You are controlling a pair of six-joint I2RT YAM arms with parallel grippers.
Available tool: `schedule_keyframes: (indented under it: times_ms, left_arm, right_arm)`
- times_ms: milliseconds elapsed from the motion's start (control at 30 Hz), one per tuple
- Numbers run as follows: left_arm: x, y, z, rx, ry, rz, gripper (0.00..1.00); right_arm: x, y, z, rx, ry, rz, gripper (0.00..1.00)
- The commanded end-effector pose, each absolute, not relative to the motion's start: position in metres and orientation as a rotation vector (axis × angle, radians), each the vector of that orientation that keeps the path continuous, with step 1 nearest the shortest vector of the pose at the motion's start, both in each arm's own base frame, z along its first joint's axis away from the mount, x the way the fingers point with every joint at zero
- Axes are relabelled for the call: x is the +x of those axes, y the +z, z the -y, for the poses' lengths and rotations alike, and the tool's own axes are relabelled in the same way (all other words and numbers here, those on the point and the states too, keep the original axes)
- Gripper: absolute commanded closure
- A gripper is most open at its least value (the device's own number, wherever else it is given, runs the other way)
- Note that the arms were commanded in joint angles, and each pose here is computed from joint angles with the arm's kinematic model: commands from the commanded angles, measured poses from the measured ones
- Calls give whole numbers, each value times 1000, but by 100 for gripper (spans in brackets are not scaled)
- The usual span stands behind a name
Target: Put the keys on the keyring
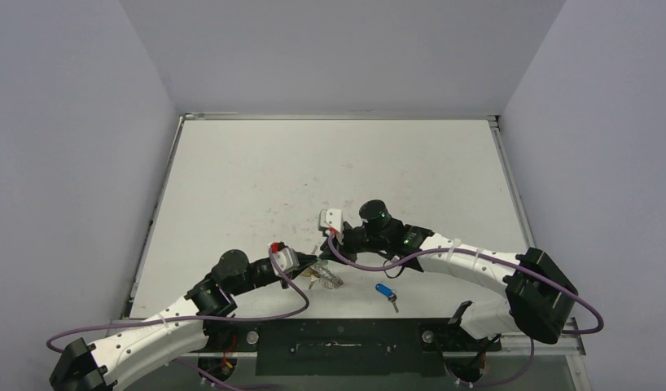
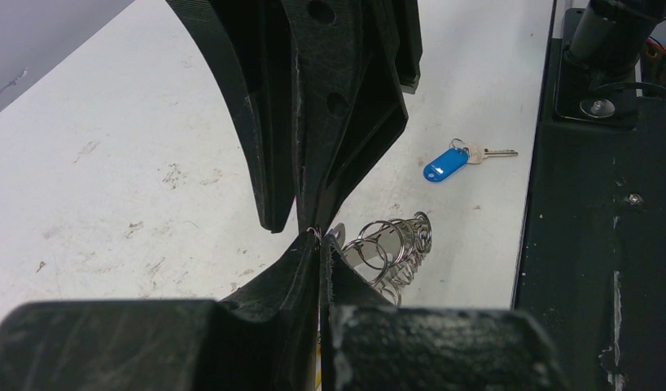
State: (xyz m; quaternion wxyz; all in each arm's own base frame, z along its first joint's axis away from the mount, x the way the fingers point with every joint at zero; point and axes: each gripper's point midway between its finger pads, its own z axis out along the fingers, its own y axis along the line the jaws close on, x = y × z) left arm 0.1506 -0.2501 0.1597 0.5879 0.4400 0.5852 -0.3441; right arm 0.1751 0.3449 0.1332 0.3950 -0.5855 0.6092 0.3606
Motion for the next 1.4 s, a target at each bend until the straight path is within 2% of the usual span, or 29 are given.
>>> schedule_keyframes:
  times_ms: [0, 233, 400, 500, 667, 733, 1200, 1367]
  left_arm:
    - [149, 186, 254, 986, -826, -1263, 100]
    - [150, 187, 254, 984, -824, -1260, 100]
    - [150, 187, 254, 984, -821, -1257, 100]
    - [150, 188, 254, 985, -822, -1256, 100]
    - [149, 186, 254, 990, -827, -1252, 100]
    - [148, 186, 254, 993, -829, -1253, 100]
    - [149, 182, 250, 984, -812, -1272, 100]
    - [149, 181, 250, 986, -812, -1268, 100]
  right_arm:
    - [179, 147, -349, -1433, 930, -1491, 73]
    - [178, 147, -349, -1416, 943, -1491, 55]
    - [176, 146, -351, -1403, 973, -1488, 53]
    - [173, 143, -352, -1409, 992, -1483, 61]
    - [167, 142, -354, -1433, 1036, -1463, 86]
    - [166, 147, -355, -1429, 1069, -1438, 88]
    - [156, 160, -327, -1562, 997, -1423, 68]
    - [155, 161, -323, -1577, 989, -1425, 66]
